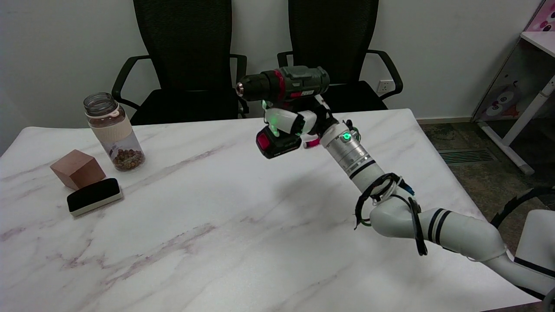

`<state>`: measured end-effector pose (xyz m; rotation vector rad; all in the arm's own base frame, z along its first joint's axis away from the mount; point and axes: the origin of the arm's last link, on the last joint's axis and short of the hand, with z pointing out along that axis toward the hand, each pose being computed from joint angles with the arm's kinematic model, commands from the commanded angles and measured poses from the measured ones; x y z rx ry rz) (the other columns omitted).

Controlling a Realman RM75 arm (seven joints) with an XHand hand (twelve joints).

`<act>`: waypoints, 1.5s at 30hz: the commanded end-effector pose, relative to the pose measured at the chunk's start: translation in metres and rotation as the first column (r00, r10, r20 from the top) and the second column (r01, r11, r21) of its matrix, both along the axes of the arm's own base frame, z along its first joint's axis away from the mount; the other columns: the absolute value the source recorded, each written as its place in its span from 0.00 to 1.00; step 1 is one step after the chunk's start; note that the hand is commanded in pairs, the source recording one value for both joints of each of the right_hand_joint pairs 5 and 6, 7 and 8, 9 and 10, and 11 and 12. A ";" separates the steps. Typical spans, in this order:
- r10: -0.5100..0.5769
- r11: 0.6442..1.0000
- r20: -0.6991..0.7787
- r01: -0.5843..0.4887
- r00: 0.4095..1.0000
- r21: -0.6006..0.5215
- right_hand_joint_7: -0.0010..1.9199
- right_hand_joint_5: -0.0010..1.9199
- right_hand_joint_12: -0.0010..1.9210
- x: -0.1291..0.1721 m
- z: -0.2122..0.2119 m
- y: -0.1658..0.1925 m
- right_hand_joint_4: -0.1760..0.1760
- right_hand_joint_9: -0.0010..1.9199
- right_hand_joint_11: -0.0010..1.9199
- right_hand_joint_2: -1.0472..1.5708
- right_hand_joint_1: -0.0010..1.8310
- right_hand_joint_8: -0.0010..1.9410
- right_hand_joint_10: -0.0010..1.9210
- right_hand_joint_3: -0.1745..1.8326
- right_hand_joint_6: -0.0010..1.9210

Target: Pick up the power screwdriver.

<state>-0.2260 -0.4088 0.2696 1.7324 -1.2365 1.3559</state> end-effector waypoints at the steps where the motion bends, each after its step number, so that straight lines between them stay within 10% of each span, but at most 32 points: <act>1: 0.035 0.999 -0.032 -0.035 0.999 -0.008 0.69 0.69 0.92 0.029 -0.001 -0.018 1.00 1.00 0.93 0.39 0.58 0.68 1.00 0.54 0.69; 13: 0.018 1.000 -0.056 -0.018 0.998 -0.001 0.66 0.66 0.90 0.036 -0.007 -0.027 1.00 1.00 0.90 0.65 0.63 0.66 1.00 0.60 0.66; 15: 0.020 1.000 -0.059 -0.020 0.998 0.000 0.67 0.67 0.90 0.038 -0.008 -0.029 0.63 1.00 0.90 0.70 0.64 0.66 1.00 0.60 0.67; 32: 0.005 1.000 -0.068 -0.004 0.998 0.015 0.67 0.67 0.93 0.044 -0.017 -0.038 0.68 1.00 0.93 0.87 0.61 0.67 1.00 0.59 0.67; 34: 0.000 1.000 -0.069 0.001 0.998 0.017 0.68 0.68 0.93 0.044 -0.018 -0.039 1.00 1.00 0.93 0.87 0.60 0.67 1.00 0.59 0.67; 45: -0.008 1.000 -0.066 0.010 0.998 0.023 0.67 0.67 0.95 0.047 -0.022 -0.041 1.00 1.00 0.95 0.86 0.58 0.67 1.00 0.59 0.67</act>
